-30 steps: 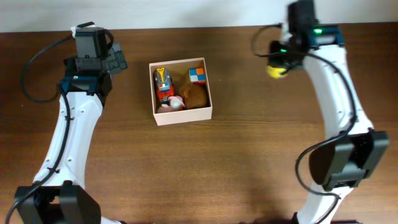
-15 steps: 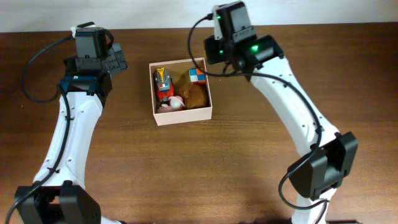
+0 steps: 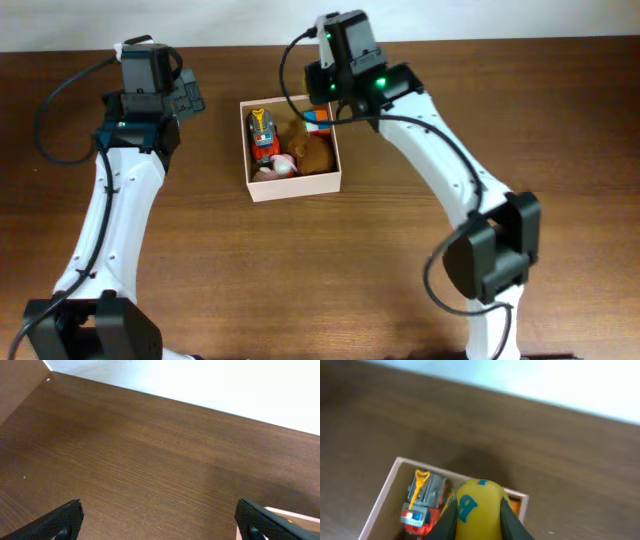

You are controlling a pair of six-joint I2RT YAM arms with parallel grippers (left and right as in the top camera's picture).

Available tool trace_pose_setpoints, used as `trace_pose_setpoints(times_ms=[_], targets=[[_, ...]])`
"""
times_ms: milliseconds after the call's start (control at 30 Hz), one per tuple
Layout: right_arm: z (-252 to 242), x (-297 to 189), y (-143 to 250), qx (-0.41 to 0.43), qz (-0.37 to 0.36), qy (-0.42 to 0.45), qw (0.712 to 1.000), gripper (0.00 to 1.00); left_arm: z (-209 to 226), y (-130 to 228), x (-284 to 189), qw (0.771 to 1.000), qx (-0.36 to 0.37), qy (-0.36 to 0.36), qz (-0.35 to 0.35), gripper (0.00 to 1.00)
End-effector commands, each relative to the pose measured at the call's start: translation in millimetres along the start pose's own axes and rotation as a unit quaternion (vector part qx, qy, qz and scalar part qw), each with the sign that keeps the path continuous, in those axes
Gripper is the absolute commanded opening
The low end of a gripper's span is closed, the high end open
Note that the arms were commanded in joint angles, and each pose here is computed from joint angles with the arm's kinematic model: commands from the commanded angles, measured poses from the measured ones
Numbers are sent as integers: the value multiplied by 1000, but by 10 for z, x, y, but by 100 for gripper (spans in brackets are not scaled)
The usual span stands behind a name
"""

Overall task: Pack container
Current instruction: 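Lift the yellow ball and carry it left over the box, then open the right gripper to drop the ball into the box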

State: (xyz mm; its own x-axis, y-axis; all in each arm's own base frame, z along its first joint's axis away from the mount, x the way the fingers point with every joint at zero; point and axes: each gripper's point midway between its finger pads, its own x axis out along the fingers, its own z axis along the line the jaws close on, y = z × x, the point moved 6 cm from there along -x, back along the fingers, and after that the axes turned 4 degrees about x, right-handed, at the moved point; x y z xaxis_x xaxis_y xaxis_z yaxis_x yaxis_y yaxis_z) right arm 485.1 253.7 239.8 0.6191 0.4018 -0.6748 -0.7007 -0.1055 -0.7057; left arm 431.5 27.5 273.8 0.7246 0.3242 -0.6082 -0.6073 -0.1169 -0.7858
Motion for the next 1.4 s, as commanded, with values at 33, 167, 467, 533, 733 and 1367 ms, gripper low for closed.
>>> trace_pose_setpoints(times_ms=[33, 167, 467, 533, 733, 1367], targets=[[219, 224, 181, -11, 32, -52, 998, 15, 41, -61, -54, 1000, -11, -5, -10, 99], [282, 320, 308, -14, 54, -54, 997, 14, 41, -62, -54, 1000, -11, -5, -10, 99], [387, 395, 434, -21, 71, -59, 996, 14, 41, -61, -54, 1000, -11, -5, -10, 99], [387, 395, 433, -22, 71, -59, 996, 15, 41, -62, -54, 1000, -11, -5, -10, 99], [386, 398, 436, -21, 72, -58, 995, 69, 41, -61, -54, 1000, -11, -5, -10, 99], [147, 208, 236, -5, 51, -44, 998, 90, 41, -61, -54, 1000, -11, -5, -10, 99]])
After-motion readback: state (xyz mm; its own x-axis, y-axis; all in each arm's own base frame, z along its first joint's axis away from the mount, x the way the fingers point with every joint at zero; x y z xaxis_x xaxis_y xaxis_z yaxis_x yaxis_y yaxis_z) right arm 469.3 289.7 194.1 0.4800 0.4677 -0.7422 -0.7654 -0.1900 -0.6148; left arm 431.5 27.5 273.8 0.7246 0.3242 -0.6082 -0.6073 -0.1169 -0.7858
